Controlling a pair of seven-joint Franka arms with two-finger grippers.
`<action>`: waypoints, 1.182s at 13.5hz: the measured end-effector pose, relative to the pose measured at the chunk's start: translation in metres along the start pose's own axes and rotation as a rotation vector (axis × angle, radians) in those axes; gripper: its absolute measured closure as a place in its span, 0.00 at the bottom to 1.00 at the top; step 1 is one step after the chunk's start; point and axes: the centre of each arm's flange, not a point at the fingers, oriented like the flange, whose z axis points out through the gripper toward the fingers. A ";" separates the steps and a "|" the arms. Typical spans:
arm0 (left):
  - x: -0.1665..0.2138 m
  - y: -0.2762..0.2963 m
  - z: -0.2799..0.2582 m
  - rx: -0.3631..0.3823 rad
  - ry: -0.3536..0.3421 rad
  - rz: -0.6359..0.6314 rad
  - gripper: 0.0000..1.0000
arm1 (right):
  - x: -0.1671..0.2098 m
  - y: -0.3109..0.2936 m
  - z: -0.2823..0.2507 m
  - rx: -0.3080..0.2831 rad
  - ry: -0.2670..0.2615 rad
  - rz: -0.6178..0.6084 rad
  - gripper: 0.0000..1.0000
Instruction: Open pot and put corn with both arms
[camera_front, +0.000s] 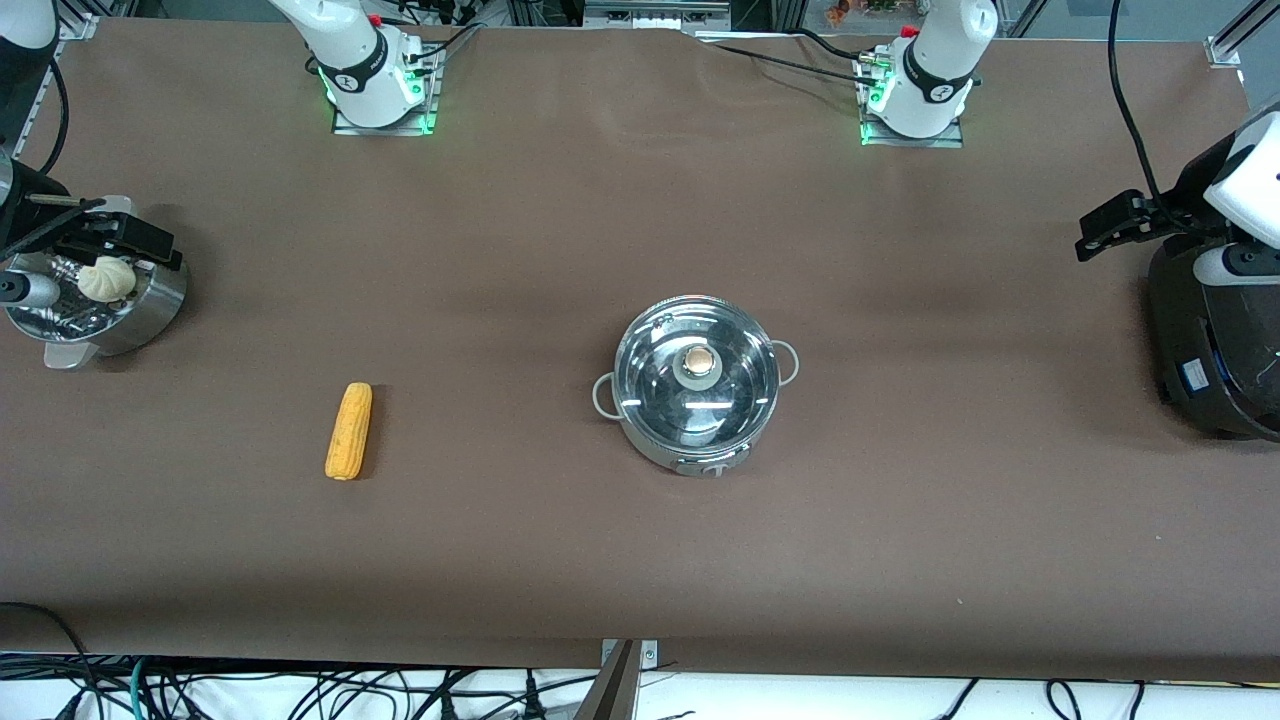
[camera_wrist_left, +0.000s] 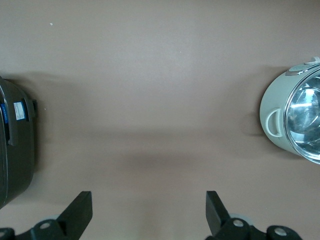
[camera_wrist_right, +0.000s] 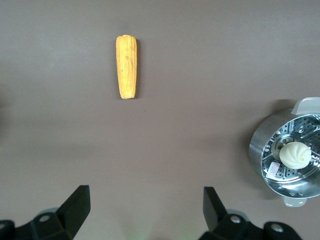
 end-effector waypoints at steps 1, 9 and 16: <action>0.000 0.000 0.000 0.000 0.000 0.000 0.00 | 0.000 0.000 0.000 0.000 0.000 0.000 0.00; 0.000 0.000 0.000 0.000 0.000 0.000 0.00 | 0.000 0.000 0.000 0.000 0.000 0.000 0.00; 0.000 0.000 0.000 0.000 0.005 0.001 0.00 | 0.000 0.003 -0.002 0.001 0.006 0.005 0.00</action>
